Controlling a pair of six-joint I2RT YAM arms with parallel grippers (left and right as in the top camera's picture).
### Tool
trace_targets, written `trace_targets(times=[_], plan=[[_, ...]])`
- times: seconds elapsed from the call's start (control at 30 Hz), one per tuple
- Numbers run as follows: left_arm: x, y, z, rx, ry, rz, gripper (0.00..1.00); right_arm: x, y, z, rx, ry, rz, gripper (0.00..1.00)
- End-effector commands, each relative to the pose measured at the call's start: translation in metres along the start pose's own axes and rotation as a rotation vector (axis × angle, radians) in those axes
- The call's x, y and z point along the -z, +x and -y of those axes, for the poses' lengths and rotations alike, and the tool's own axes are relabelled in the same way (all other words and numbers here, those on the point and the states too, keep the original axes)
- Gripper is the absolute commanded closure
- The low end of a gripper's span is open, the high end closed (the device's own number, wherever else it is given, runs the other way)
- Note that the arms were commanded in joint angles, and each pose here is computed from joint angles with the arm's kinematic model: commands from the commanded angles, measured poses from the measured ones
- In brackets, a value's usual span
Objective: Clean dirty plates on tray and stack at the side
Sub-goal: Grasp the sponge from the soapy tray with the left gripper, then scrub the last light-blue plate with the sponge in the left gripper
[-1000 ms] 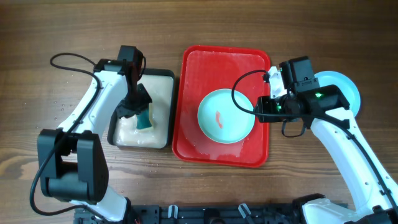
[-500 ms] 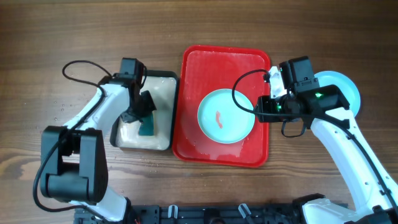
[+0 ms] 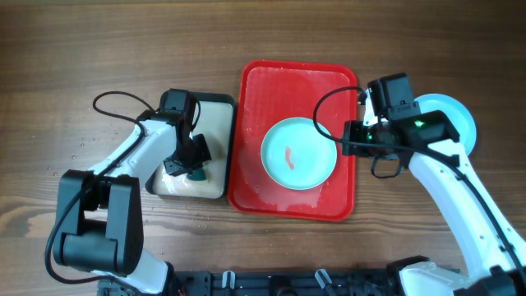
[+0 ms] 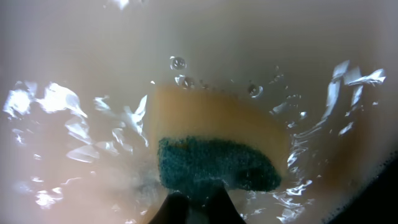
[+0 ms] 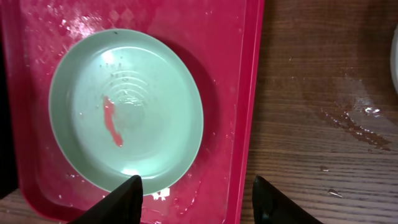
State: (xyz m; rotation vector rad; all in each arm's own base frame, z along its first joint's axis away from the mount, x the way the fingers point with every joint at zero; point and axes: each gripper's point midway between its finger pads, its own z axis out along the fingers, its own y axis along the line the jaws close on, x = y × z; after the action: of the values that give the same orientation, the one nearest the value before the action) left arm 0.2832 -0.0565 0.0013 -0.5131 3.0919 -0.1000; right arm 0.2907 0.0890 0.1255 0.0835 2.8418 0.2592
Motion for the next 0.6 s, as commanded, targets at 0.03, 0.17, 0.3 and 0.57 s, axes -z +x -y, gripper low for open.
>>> trace_targets(times=[0.03, 0.17, 0.3, 0.57], plan=[[0.013, -0.005, -0.005, 0.033, -0.003, -0.031, 0.96, -0.019, -0.001, 0.007, -0.020, 0.041, -0.050, 0.41], [0.069, -0.035, 0.010, 0.043, 0.031, 0.004, 0.96, -0.042, -0.012, 0.000, 0.030, -0.058, -0.077, 0.36], [0.112, -0.046, 0.060, -0.040, 0.191, 0.046, 0.96, -0.081, -0.009, -0.010, 0.083, -0.198, -0.162, 0.44], [0.107, -0.020, 0.175, -0.103, 0.400, 0.074, 0.96, -0.143, -0.001, 0.009, -0.019, -0.111, -0.247, 0.94]])
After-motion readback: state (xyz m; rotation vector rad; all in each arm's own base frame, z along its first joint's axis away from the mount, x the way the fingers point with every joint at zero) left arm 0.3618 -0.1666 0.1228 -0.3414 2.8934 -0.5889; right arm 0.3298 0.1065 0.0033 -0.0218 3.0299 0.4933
